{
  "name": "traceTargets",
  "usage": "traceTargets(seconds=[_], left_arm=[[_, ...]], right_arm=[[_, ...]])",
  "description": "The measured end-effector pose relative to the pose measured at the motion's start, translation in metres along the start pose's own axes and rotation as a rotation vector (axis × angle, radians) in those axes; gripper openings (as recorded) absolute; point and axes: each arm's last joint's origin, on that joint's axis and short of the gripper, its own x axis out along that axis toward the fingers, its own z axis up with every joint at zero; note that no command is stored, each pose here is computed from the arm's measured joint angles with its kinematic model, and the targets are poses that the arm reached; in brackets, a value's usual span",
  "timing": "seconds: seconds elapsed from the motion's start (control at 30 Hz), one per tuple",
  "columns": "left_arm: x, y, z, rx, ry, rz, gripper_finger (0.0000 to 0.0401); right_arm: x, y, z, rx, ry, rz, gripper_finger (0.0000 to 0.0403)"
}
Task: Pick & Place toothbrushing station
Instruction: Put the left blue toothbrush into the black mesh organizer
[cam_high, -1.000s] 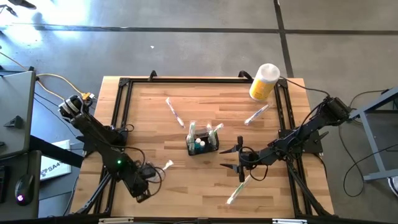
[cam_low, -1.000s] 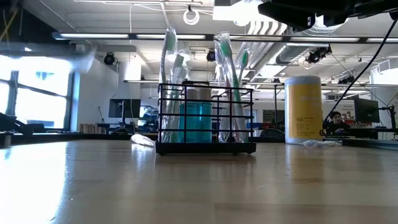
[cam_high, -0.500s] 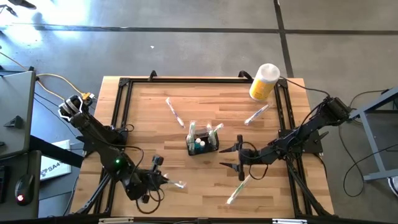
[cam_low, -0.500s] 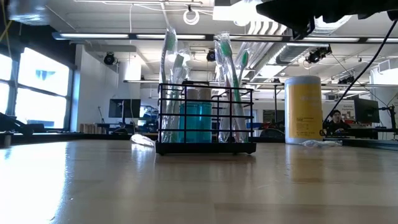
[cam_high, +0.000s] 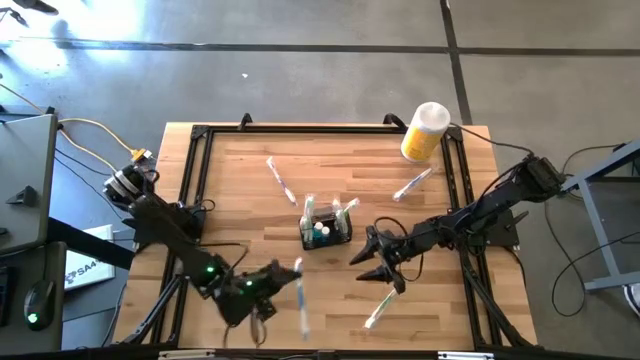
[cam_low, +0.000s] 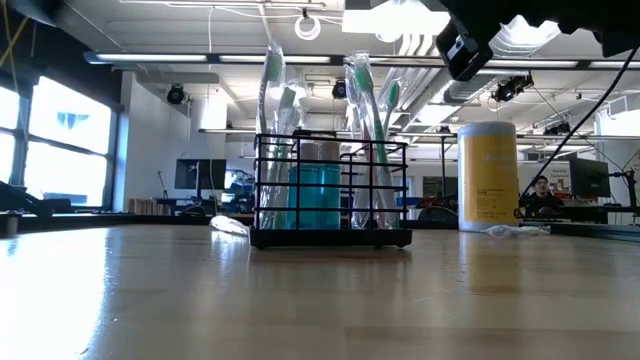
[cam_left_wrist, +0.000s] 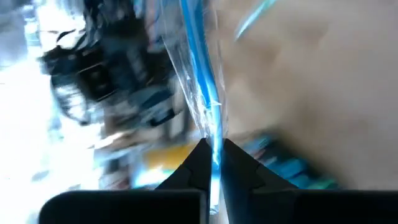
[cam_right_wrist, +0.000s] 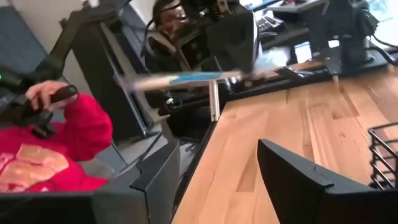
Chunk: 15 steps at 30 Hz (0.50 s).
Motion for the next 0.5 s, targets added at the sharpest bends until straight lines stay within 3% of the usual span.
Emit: traceTargets(seconds=[0.13,0.37,0.5], left_arm=[[0.028,0.002,-0.007,0.184,0.23,0.124,0.0012],[0.07,0.004,-0.016,0.368,0.303,0.072,0.0013],[0.088,0.003,-0.009,0.45,0.302,0.045,0.0006]], right_arm=[[0.0,-0.005,0.002,0.055,-0.002,-0.019,0.0206],[0.0,-0.008,0.0,0.096,0.01,-0.055,0.0206],[0.0,-0.012,-0.003,0.121,0.017,-0.126,0.0206]])
